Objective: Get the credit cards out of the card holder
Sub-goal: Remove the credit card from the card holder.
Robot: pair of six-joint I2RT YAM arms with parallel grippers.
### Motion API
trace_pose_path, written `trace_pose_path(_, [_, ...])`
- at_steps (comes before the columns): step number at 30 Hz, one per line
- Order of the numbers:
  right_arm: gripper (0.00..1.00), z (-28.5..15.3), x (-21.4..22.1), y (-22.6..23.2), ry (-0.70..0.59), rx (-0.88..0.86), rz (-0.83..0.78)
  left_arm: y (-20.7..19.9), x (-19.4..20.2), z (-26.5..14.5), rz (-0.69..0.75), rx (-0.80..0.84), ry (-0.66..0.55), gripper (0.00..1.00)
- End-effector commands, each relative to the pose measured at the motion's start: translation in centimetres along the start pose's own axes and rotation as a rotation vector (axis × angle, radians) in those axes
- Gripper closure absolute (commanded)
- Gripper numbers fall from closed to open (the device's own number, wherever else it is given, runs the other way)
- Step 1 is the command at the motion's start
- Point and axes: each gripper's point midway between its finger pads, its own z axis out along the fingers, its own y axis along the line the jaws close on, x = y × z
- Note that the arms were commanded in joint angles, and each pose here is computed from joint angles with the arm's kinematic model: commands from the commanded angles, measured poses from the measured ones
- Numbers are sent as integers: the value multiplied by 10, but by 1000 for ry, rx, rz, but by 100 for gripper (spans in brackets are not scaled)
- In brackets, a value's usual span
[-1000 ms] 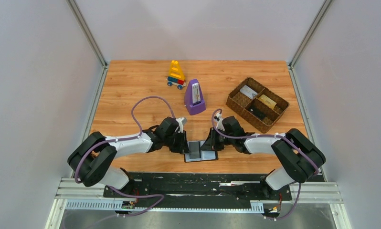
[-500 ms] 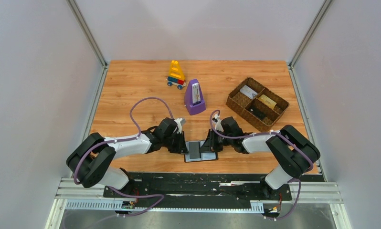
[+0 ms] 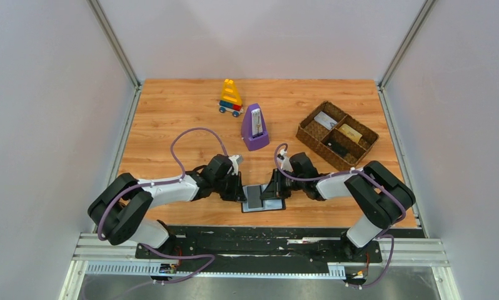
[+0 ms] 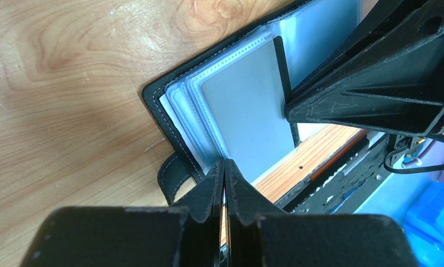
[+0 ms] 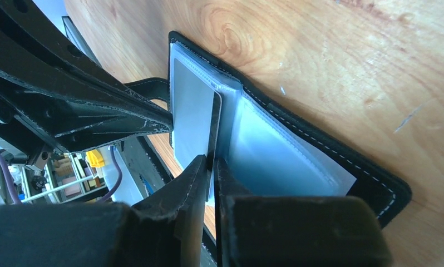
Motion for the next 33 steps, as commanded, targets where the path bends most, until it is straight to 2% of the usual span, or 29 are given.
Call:
trace_pose_path(1, [92,3,-9,21,-10,-94,-42,13,12,4,-2,-38,30,91])
trace_pose_path(3, [100,2,-9,20,-12,-87,-43,17,13,4,-4,-55,34,91])
trace_pose_path(4, [100,1,-9,19,-13,-84,-44,19,13,3,-6,-66,35,91])
trace_pose_path(9, [100,-6,-11,12,-11,-65,-51,38,17,0,-13,-184,61,91])
trace_pose_path(22, [95,-17,-12,9,14,-82,-65,44,20,1,-26,-213,76,91])
trace_pose_path(25, [100,-17,-12,10,18,-88,-64,43,20,2,-26,-209,75,91])
trace_pose_path(29, [100,-18,-11,14,23,-111,-57,43,20,2,-28,-208,75,91])
trace_pose_path(30, [99,-19,-12,14,23,-111,-52,43,20,2,-28,-209,76,91])
trace_pose_path(32, [89,-19,-13,13,18,-108,-41,43,20,2,-28,-208,77,91])
trace_pose_path(33, [90,-20,-13,13,18,-109,-36,43,21,2,-28,-208,79,91])
